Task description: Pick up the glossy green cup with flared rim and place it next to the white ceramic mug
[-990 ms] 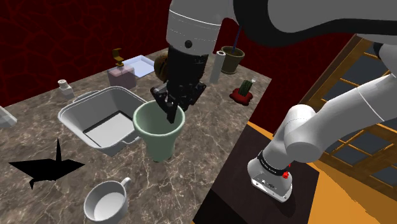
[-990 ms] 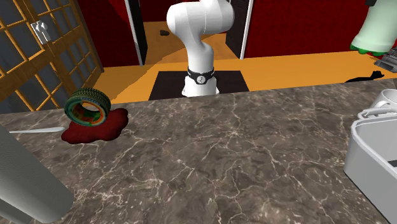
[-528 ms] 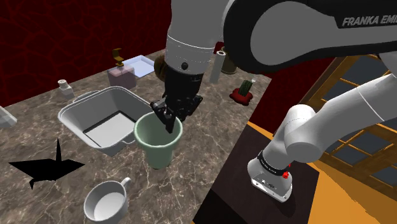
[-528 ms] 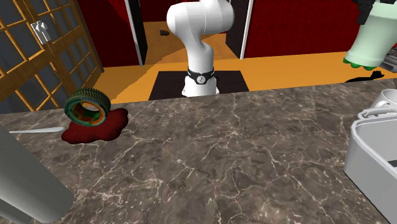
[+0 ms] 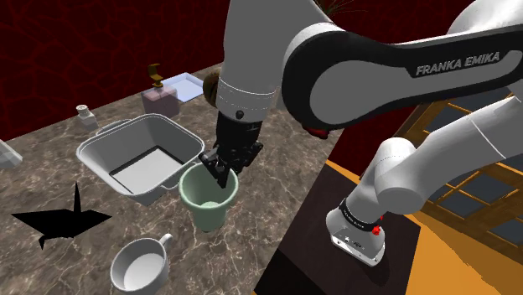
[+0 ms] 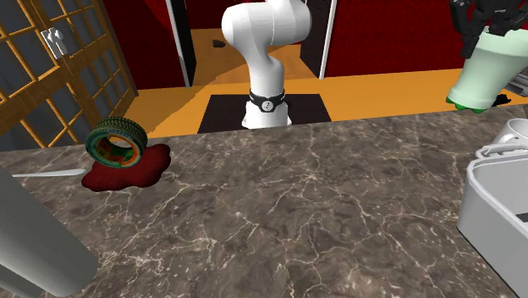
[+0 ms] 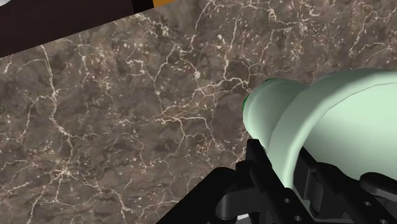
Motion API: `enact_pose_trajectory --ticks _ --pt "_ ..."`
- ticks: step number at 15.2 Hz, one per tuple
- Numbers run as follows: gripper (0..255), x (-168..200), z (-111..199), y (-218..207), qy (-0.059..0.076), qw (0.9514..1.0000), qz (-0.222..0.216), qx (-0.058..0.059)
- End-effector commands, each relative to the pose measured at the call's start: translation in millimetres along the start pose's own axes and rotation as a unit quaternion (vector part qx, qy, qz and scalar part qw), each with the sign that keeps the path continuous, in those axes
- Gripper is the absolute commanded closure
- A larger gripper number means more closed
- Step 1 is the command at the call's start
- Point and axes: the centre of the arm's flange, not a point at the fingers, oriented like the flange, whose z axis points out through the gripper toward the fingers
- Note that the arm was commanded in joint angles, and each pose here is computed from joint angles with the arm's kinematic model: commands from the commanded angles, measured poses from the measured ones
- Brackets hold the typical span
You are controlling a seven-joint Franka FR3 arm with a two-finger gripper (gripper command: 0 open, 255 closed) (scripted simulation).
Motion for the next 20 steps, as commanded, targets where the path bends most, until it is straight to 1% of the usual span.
enact_pose_trajectory --ticks 1,20 --pt "255 0.4 9.9 1.0 0.0 1.0 0.0 0.0" --pt "255 4.7 109.2 14.0 0.0 1.0 0.0 0.0"
